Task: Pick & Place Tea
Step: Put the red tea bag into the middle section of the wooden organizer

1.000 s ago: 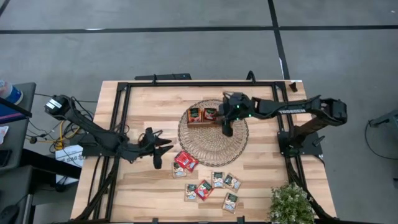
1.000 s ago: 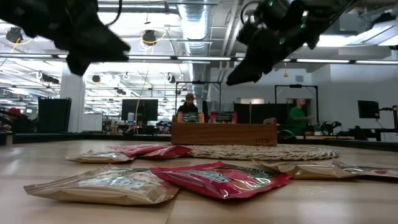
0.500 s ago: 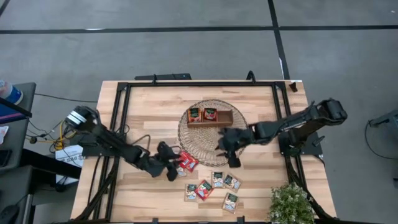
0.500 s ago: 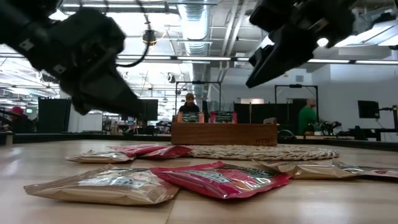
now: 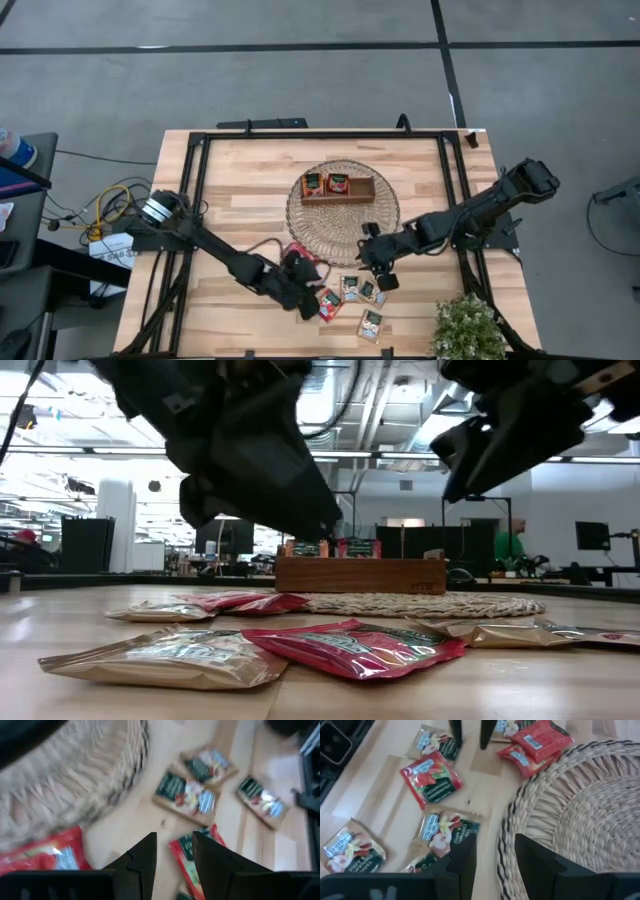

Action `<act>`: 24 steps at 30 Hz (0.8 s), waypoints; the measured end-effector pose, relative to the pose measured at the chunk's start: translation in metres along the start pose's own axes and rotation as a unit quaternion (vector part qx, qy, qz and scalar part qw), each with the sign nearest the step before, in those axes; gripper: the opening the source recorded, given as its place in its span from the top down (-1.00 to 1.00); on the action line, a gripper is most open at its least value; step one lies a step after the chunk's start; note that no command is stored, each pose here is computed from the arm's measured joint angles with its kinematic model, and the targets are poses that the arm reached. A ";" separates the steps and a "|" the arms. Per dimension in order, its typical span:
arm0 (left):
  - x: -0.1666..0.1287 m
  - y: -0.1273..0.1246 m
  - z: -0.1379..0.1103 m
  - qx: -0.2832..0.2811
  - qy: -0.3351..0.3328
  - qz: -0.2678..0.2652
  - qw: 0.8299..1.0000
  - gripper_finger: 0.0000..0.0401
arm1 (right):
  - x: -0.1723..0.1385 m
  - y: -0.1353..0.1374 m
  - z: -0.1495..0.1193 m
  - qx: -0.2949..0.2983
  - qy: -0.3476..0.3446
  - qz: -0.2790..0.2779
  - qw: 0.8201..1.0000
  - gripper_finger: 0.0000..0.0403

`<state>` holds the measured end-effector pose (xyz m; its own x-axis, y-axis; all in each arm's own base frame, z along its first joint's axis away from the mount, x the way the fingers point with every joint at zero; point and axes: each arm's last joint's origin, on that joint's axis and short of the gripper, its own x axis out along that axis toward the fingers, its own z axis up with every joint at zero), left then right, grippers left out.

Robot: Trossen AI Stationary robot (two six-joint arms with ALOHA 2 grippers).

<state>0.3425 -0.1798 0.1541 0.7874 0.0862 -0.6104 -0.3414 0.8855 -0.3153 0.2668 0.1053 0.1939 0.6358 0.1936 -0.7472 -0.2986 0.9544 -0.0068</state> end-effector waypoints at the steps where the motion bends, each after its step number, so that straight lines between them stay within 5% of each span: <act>1: 0.004 -0.005 0.001 -0.004 0.018 0.011 1.000 0.43 | 0.000 0.003 0.000 -0.002 0.001 0.002 1.000 0.38; 7: 0.020 -0.027 0.008 -0.018 0.090 0.085 0.992 0.43 | -0.001 0.018 -0.002 -0.010 0.004 0.010 1.000 0.38; 24: 0.037 -0.042 0.008 -0.057 0.144 0.056 0.986 0.43 | -0.003 0.026 -0.008 0.009 0.028 0.017 0.999 0.38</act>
<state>0.3900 -0.2099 0.1502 0.5690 0.0337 -0.8217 -0.4868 0.8191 -0.3034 0.2518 0.1279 0.1905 0.5856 0.2127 -0.7822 -0.3057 0.9517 0.0300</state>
